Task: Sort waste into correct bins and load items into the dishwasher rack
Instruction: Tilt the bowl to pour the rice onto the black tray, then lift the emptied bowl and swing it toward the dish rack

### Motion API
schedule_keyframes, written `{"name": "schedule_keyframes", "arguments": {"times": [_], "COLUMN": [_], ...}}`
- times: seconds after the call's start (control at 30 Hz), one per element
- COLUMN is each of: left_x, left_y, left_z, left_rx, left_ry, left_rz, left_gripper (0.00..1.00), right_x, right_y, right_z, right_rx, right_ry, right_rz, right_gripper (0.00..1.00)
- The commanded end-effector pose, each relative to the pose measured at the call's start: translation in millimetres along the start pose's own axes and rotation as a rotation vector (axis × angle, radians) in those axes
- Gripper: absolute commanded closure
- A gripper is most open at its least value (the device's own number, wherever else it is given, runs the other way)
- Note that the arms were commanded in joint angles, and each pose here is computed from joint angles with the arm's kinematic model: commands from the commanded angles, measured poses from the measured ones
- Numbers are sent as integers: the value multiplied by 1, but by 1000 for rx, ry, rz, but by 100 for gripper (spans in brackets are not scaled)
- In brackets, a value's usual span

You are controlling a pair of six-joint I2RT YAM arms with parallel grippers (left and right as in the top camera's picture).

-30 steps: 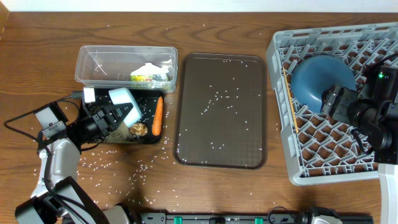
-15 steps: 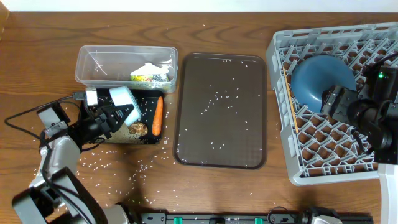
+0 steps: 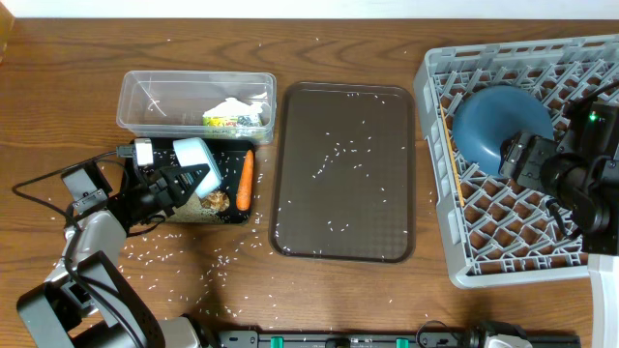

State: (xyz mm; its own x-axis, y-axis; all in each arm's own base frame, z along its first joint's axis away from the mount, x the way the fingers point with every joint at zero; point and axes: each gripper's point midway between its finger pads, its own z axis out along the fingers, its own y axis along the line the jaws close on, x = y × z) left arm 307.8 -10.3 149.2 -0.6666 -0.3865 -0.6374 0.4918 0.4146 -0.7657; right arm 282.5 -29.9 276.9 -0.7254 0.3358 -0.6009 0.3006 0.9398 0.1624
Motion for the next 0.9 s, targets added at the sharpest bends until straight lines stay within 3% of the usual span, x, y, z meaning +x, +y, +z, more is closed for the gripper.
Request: {"name": "schedule_keyframes", "arguments": {"times": [0.0,0.1,0.17,0.27,0.33,0.4,0.43,0.5,0.7,0.87], "left_x": [1,3,-1,5,-3,3,1,-6,-3,0], "left_y": [-2,5,-5,14,-6,12,11,-6,6,-7], "left_z": [-1,0,0,0,-1,0,0,0,2,5], "left_rx": [10,-27,31,-80,41,-67,-59,40,-29,53], "left_ry": [-7,6,-9,16,-13,12,6,-13,0,-1], "left_rz": [-41,-22,-31,-70,-76,-44,-99,-46,-53,19], "left_gripper": [94,94,94,94,94,94,94,94,94,94], "right_x": [-1,-1,-2,-2,-3,-2,-2,-2,-2,-3], "right_y": [-2,-2,-2,-2,-2,-2,-2,-2,-2,-2], "right_z": [0,0,0,0,0,0,0,0,-1,-1], "right_rx": [5,5,5,4,4,4,3,4,4,3], "right_ry": [-3,-3,-3,-7,-7,-6,-6,-5,-5,-9], "right_rz": [-6,-6,-5,-5,-6,-5,-6,-6,-6,-6], "right_gripper": [15,15,15,15,15,15,15,15,15,15]}}
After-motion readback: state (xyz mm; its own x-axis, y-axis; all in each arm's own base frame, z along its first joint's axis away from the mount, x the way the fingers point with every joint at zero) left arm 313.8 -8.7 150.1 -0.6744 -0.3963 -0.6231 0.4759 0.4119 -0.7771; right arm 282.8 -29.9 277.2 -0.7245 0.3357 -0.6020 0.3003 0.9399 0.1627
